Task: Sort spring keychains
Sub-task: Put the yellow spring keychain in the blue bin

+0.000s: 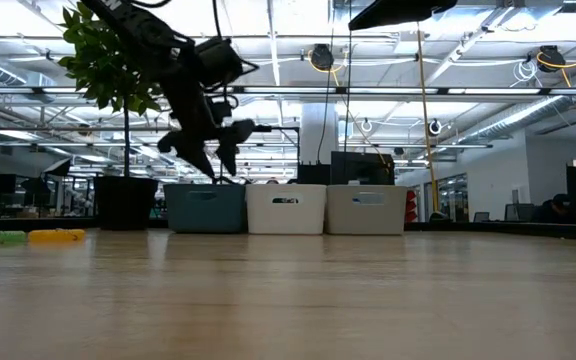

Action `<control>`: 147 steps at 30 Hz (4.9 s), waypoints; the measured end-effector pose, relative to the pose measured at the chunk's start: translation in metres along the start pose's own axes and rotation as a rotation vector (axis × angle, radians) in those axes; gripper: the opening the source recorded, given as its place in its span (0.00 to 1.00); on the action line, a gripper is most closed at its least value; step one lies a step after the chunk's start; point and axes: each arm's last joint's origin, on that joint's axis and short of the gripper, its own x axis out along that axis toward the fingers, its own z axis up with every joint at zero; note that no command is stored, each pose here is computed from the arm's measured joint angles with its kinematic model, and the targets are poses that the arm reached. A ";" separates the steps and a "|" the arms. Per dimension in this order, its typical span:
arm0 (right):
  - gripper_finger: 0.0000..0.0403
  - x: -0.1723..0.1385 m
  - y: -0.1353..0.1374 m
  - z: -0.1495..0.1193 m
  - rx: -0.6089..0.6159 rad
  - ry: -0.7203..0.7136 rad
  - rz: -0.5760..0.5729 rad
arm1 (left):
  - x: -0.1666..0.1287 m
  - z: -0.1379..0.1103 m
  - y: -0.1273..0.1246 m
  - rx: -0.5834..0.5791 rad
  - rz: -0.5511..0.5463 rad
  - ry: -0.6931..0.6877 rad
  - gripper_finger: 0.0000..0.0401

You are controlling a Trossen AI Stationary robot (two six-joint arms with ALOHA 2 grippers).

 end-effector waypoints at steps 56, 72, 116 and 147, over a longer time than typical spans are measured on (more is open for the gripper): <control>0.59 -0.070 0.084 -0.057 0.854 1.084 0.121 | -0.182 -0.038 -0.063 0.698 -1.086 -0.139 0.71; 0.58 -0.067 0.126 -0.111 1.048 1.245 -0.013 | -0.182 -0.038 -0.063 0.701 -1.084 -0.138 0.71; 0.01 -0.053 0.173 -0.148 0.952 1.130 0.004 | -0.181 -0.040 -0.062 0.678 -1.076 -0.097 0.71; 0.00 0.059 0.064 -0.068 0.472 0.060 -0.001 | -0.181 -0.027 -0.064 0.416 -0.968 -0.160 0.71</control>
